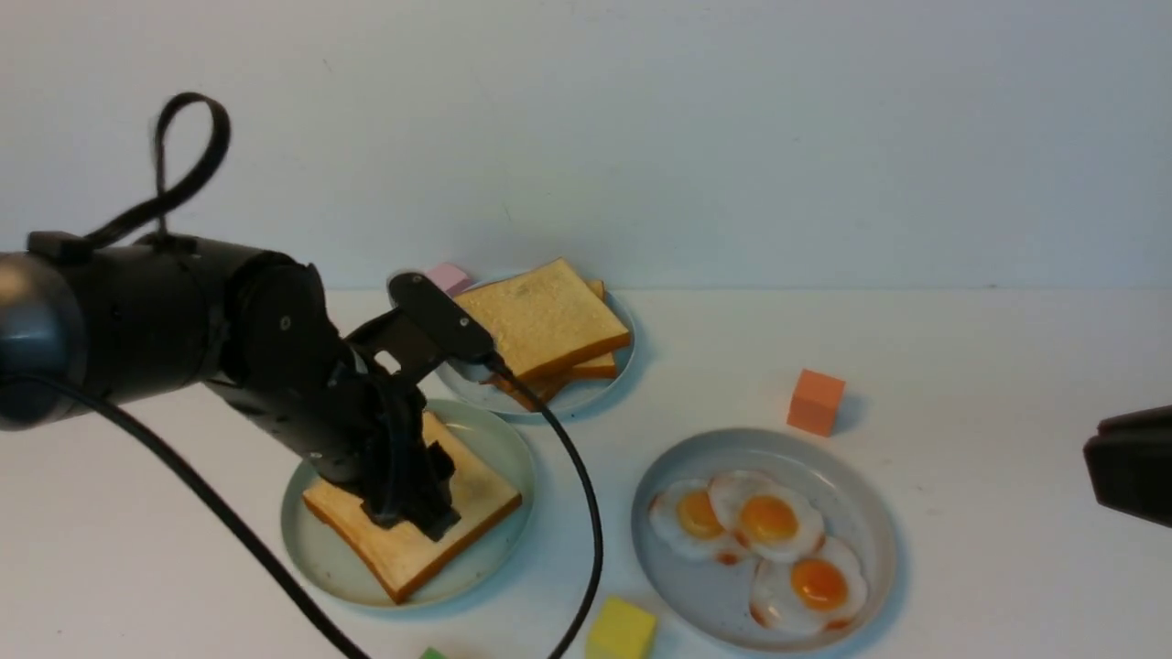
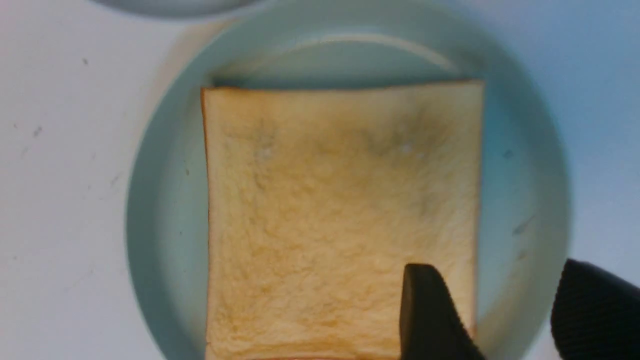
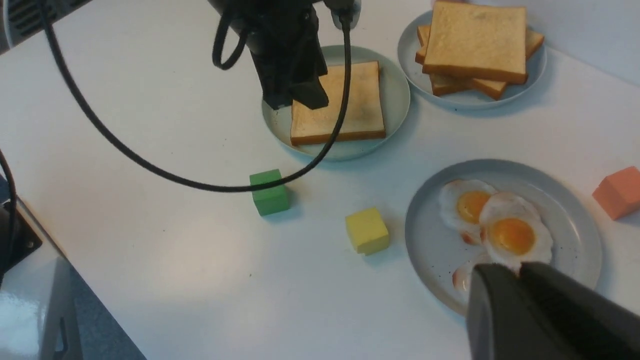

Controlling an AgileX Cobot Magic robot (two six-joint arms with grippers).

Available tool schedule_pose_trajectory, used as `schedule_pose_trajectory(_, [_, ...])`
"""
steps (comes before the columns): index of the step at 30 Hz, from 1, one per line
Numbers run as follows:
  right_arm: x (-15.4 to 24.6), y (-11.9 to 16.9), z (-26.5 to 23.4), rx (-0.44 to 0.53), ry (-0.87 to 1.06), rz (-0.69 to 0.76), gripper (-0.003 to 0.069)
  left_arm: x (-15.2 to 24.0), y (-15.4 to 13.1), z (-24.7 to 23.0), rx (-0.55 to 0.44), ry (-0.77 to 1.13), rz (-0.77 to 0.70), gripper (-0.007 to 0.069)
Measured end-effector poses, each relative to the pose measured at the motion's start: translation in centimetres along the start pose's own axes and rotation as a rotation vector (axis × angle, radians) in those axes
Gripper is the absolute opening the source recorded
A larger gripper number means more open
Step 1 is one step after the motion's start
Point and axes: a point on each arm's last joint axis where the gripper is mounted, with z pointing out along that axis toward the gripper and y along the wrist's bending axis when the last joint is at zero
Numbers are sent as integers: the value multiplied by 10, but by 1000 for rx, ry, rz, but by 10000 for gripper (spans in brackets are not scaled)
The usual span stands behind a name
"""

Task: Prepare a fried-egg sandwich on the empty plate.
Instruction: Use the left arm to put a slice of bread into the empty plate in the middle, then use the right arm to grab a fried egg

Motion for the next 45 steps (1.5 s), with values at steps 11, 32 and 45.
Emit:
schedule_pose_trajectory(11, [5, -28, 125, 48, 386, 11, 90, 15, -42, -204, 67, -554, -170, -13])
schedule_pose_trajectory(32, [43, -115, 297, 117, 719, 35, 654, 161, -102, -222, 93, -748, -206, -13])
schedule_pose_trajectory(45, [64, -128, 332, 104, 808, -71, 601, 161, -103, -222, 93, -747, -205, -13])
